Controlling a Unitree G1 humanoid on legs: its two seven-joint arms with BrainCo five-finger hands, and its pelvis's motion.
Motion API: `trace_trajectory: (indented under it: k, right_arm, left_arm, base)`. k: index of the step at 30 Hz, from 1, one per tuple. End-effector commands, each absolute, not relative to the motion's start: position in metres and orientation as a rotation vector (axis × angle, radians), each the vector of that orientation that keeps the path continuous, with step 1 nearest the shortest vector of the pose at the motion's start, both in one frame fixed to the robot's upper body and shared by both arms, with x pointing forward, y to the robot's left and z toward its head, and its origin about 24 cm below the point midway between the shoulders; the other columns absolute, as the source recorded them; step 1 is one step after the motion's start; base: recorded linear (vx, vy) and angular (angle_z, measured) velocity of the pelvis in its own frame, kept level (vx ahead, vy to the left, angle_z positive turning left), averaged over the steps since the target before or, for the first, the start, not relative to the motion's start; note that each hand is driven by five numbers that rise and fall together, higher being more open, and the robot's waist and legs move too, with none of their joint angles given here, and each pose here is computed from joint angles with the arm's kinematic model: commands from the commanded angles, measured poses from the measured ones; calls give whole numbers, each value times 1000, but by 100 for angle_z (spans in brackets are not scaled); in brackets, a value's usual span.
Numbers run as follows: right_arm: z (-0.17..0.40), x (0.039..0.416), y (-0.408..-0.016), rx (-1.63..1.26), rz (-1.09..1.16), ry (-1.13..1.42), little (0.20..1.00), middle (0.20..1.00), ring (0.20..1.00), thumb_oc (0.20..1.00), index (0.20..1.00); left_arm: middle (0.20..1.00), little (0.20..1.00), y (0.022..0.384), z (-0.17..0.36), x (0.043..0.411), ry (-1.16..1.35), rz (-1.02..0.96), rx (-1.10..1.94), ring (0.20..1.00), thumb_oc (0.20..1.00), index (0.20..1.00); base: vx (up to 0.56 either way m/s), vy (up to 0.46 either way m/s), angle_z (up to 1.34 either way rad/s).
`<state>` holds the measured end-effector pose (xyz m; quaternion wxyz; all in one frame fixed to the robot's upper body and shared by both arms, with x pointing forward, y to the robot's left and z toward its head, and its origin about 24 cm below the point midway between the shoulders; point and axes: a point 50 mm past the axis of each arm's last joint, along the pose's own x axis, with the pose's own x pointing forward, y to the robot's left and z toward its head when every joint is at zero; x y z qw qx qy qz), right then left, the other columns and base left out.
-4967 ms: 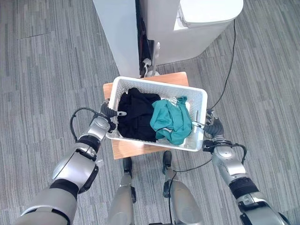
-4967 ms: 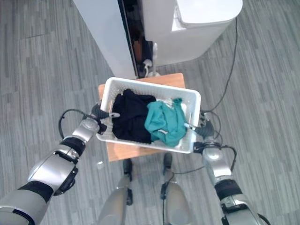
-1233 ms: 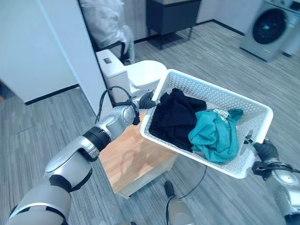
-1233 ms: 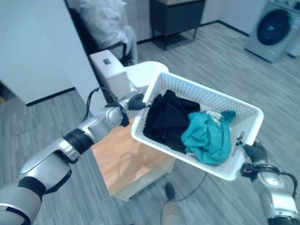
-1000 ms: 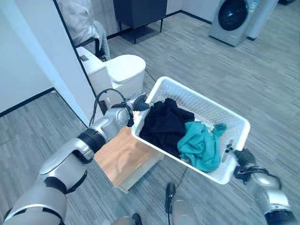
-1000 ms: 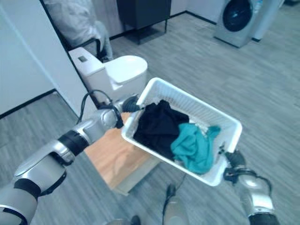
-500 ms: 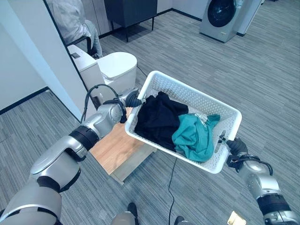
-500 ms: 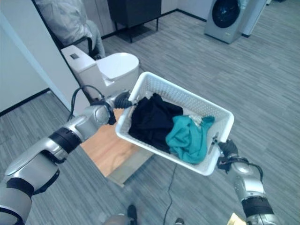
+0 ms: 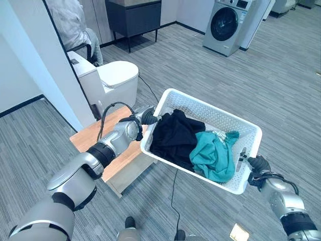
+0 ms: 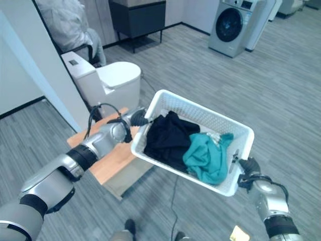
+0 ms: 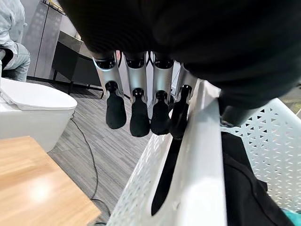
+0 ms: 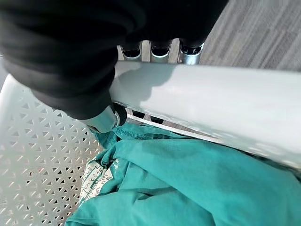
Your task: Grab the laundry basket,head to the washer,open it,put in the laundry and shut it.
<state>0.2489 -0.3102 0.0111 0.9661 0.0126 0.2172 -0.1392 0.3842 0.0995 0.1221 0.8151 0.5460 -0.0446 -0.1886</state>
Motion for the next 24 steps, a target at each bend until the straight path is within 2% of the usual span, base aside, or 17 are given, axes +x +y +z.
trace_trajectory:
  k: [1,6,12,15,24]
  right_arm:
    - [91,285,-306,38,-186,73,200,200,200,200,200]
    - [99,297,-292,-8,-117,73,200,200,200,200,200]
    - [98,313,-271,28,-79,60,200,200,200,200,200]
    - [99,317,-264,34,-65,57,200,200,200,200,200]
    - [90,341,-209,49,100,106,200,200,200,200,200]
  left_arm:
    - [200,200,77,177,396,-279,-344,1103,200,200,200]
    - [200,200,93,183,397,-290,-302,1120,200,200,200]
    - [200,200,90,180,395,-292,-325,1135,200,200,200]
    - [200,200,94,183,396,-294,-309,1154,200,200,200]
    - [200,200,122,171,396,-215,-261,1138,200,200,200]
  base:
    - [-38,-144,11]
    - [28,-69,-6]
    - [234,-30,-45]
    - [397,11,-16]
    - [400,118,-50]
